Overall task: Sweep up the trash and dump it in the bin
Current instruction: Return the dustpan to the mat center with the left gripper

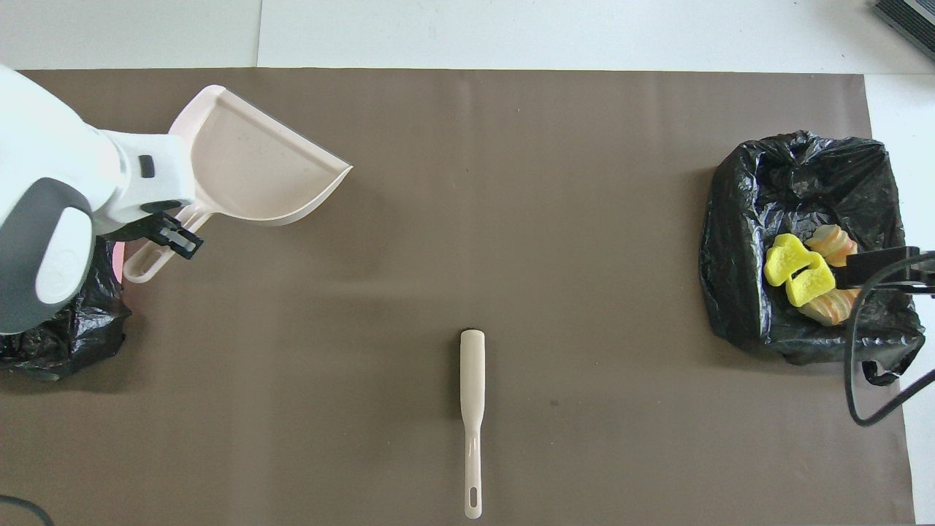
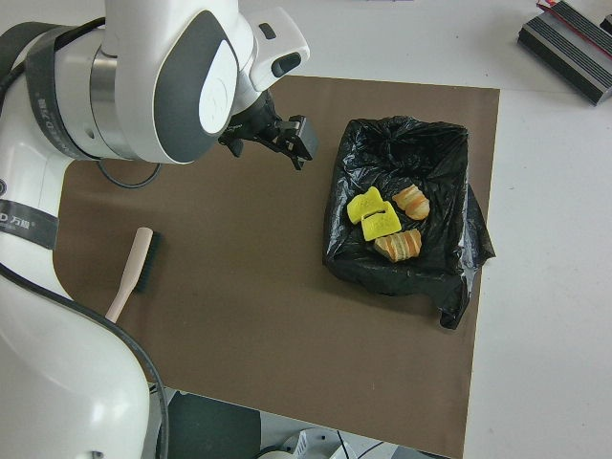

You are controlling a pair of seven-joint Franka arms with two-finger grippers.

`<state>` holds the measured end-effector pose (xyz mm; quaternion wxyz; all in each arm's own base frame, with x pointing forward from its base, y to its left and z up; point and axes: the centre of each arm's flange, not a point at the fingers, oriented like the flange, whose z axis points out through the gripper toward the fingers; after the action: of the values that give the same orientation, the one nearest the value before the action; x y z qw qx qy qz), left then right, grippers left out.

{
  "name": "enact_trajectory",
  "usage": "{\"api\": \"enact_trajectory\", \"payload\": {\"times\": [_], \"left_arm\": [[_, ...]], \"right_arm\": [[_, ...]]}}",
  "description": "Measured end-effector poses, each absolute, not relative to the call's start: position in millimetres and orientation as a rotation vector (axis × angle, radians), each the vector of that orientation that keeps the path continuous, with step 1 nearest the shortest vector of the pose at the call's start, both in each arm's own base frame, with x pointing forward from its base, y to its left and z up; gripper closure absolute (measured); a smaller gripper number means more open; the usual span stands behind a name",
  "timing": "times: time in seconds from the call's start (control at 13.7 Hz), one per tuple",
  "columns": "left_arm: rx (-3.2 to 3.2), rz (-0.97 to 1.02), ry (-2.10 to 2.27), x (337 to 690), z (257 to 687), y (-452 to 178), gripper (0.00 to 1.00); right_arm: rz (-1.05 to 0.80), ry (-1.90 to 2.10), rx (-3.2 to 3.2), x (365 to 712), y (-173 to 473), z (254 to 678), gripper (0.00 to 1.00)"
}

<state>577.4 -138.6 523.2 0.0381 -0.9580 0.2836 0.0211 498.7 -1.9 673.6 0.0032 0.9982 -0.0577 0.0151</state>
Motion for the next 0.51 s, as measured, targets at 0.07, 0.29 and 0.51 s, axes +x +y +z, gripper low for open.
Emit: {"api": "enact_trajectory", "payload": {"times": [0.07,0.29,0.51], "left_arm": [[-2.987,0.046,0.785,574,516,-171,0.68],[-3.066,0.038,0.536,562,475,-271,0.68],[-3.110,0.004,0.358,556,437,-352,0.68]], "right_arm": [[0.047,-0.175,3.130,499,0,674,0.00],[0.048,-0.174,3.130,499,0,674,0.00],[0.048,-0.179,3.130,499,-1,674,0.00]]}}
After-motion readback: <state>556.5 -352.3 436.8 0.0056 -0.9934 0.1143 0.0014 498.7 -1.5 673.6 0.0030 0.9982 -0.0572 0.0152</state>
